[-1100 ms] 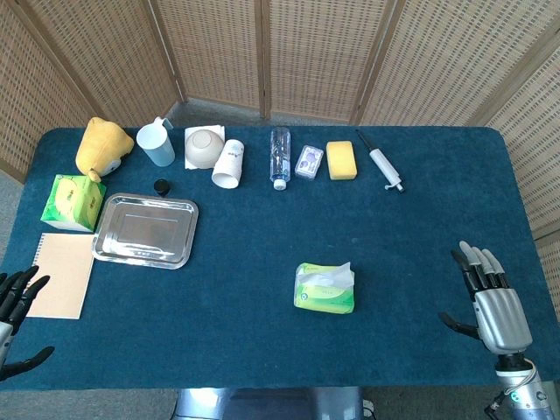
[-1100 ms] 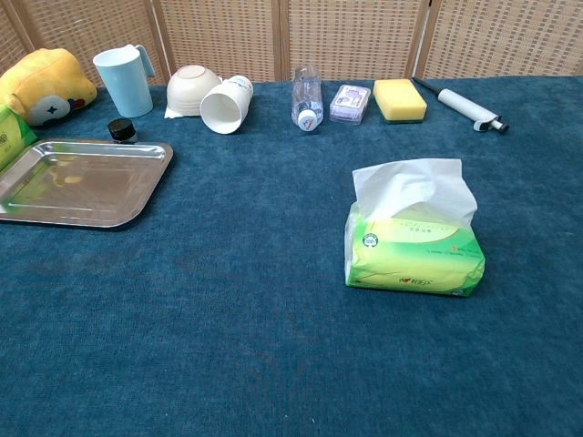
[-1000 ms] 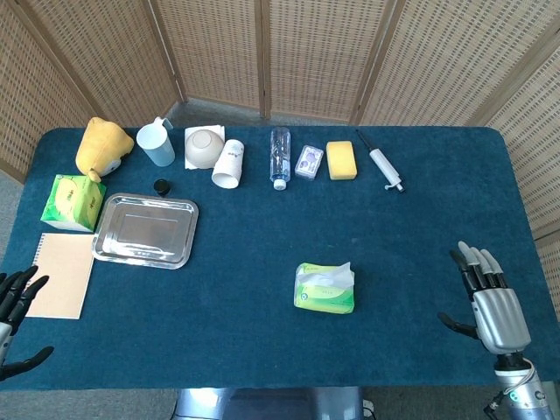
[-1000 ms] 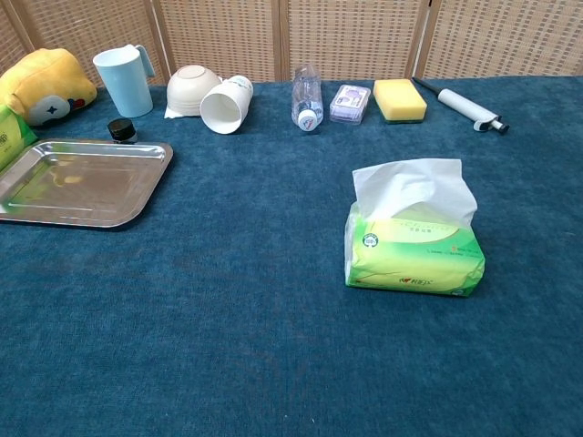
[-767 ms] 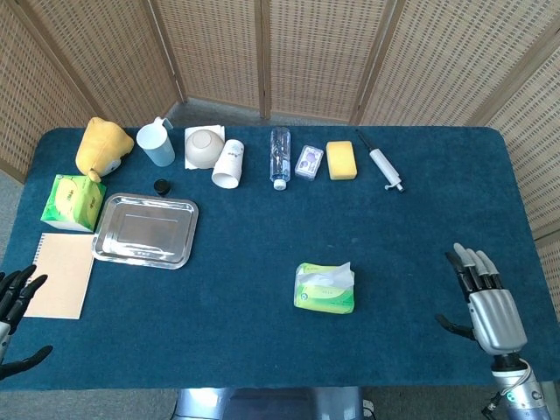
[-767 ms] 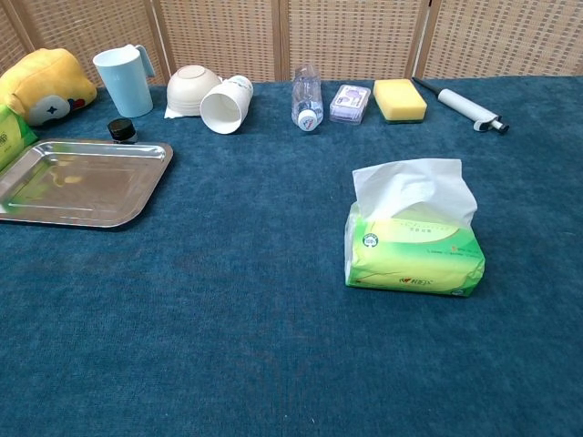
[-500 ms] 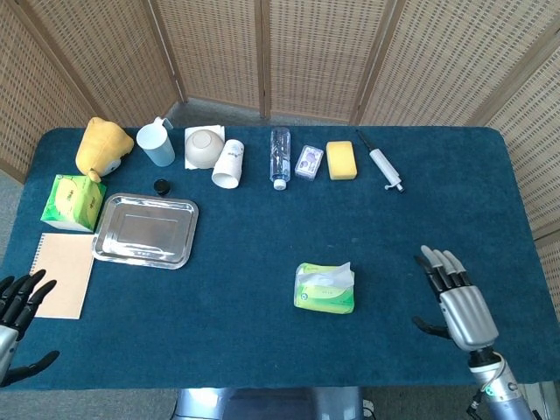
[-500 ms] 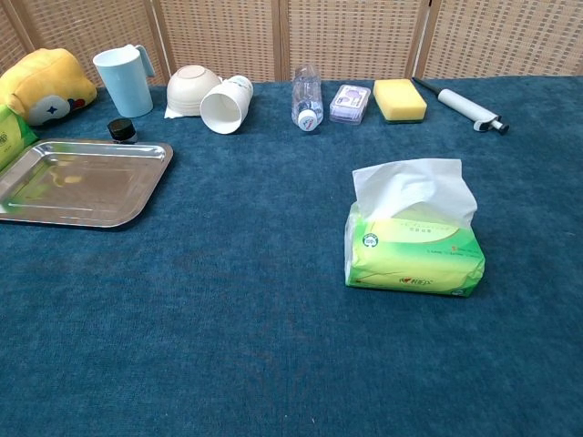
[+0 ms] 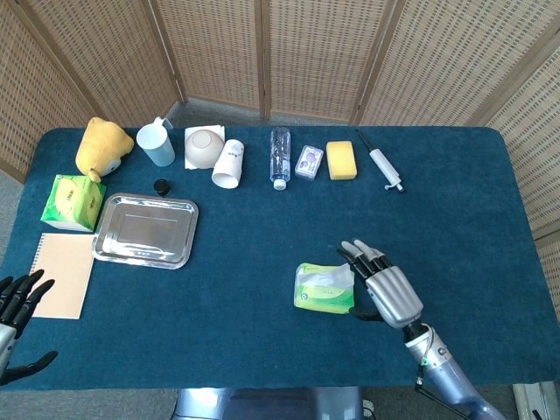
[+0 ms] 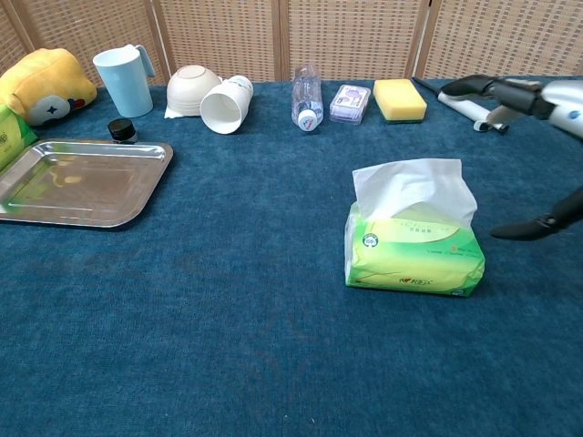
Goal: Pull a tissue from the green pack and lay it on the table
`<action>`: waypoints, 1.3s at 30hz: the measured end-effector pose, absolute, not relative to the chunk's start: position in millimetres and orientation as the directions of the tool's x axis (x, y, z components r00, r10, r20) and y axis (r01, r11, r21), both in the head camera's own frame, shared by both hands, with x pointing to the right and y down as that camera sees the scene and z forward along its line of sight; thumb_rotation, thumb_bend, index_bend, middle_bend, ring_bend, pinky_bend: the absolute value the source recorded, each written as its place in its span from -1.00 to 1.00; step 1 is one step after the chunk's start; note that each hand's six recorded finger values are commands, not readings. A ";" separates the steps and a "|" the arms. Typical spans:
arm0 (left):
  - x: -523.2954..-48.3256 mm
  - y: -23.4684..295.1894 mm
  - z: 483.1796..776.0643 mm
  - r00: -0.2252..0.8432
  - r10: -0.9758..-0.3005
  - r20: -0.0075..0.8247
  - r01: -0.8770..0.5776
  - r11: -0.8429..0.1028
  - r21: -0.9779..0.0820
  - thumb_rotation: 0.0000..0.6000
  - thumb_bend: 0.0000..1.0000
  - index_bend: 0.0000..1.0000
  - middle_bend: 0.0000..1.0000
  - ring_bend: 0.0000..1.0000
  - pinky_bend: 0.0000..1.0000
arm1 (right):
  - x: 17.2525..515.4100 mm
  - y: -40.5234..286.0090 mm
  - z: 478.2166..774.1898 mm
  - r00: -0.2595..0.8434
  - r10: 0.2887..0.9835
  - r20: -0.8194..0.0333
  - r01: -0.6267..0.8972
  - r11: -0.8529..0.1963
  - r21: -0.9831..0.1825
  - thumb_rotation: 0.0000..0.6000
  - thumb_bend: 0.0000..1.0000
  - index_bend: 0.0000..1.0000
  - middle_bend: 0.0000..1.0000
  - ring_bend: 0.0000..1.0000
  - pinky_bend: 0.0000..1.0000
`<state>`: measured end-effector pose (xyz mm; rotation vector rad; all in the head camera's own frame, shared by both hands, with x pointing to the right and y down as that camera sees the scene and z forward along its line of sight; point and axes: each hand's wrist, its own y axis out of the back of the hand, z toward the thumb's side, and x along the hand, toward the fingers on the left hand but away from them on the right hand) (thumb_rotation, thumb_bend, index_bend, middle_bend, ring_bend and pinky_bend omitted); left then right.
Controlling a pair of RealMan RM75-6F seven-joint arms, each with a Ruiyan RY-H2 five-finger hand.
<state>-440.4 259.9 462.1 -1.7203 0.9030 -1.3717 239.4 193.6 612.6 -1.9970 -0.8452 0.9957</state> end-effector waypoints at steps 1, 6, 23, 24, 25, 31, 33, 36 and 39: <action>-441.3 259.4 462.0 0.175 -0.873 0.456 -0.078 -0.474 -0.877 1.00 -1.00 -1.00 -1.00 -1.00 -1.00 | 235.7 192.5 615.7 0.486 0.795 -0.363 0.222 -0.514 -0.828 1.00 -0.75 -0.73 -0.62 -0.69 -0.44; -441.3 259.0 463.4 0.180 -0.868 0.463 -0.080 -0.482 -0.872 1.00 -1.00 -1.00 -1.00 -1.00 -1.00 | 221.9 186.8 635.4 0.494 0.784 -0.377 0.168 -0.512 -0.843 1.00 -0.69 -0.63 -0.52 -0.61 -0.33; -444.1 257.0 460.6 0.169 -0.876 0.452 -0.093 -0.471 -0.877 1.00 -1.00 -1.00 -1.00 -1.00 -1.00 | 199.8 181.7 645.1 0.490 0.785 -0.379 0.154 -0.506 -0.849 1.00 -0.14 0.34 0.32 0.09 0.21; -444.5 256.8 460.0 0.167 -0.877 0.450 -0.095 -0.469 -0.878 1.00 -1.00 -1.00 -1.00 -1.00 -1.00 | 198.6 180.9 644.3 0.493 0.785 -0.375 0.155 -0.503 -0.850 1.00 -0.13 0.35 0.32 0.10 0.21; -445.0 256.6 459.5 0.165 -0.878 0.449 -0.097 -0.467 -0.879 1.00 -1.00 -1.00 -1.00 -1.00 -1.00 | 197.7 179.9 642.5 0.495 0.788 -0.367 0.160 -0.498 -0.853 1.00 -0.13 0.35 0.33 0.10 0.21; -446.1 255.9 459.9 0.163 -0.878 0.451 -0.099 -0.469 -0.878 1.00 -1.00 -1.00 -1.00 -1.00 -1.00 | 186.3 166.3 606.9 0.524 0.826 -0.208 0.245 -0.380 -0.892 1.00 -0.11 0.37 0.35 0.12 0.21; -445.1 256.2 460.1 0.166 -0.877 0.451 -0.096 -0.470 -0.878 1.00 -1.00 -1.00 -1.00 -1.00 -1.00 | 179.9 159.9 587.1 0.536 0.836 -0.116 0.292 -0.312 -0.904 1.00 -0.11 0.37 0.36 0.13 0.21; -444.3 257.3 459.3 0.169 -0.877 0.449 -0.096 -0.468 -0.878 1.00 -1.00 -1.00 -1.00 -1.00 -1.00 | 169.1 146.5 558.4 0.537 0.843 0.017 0.360 -0.211 -0.909 1.00 -0.11 0.37 0.36 0.13 0.21; -444.9 257.1 458.6 0.166 -0.880 0.446 -0.098 -0.464 -0.880 1.00 -1.00 -1.00 -1.00 -1.00 -1.00 | 155.1 133.5 538.2 0.535 0.840 0.093 0.407 -0.160 -0.899 1.00 -0.11 0.37 0.36 0.13 0.21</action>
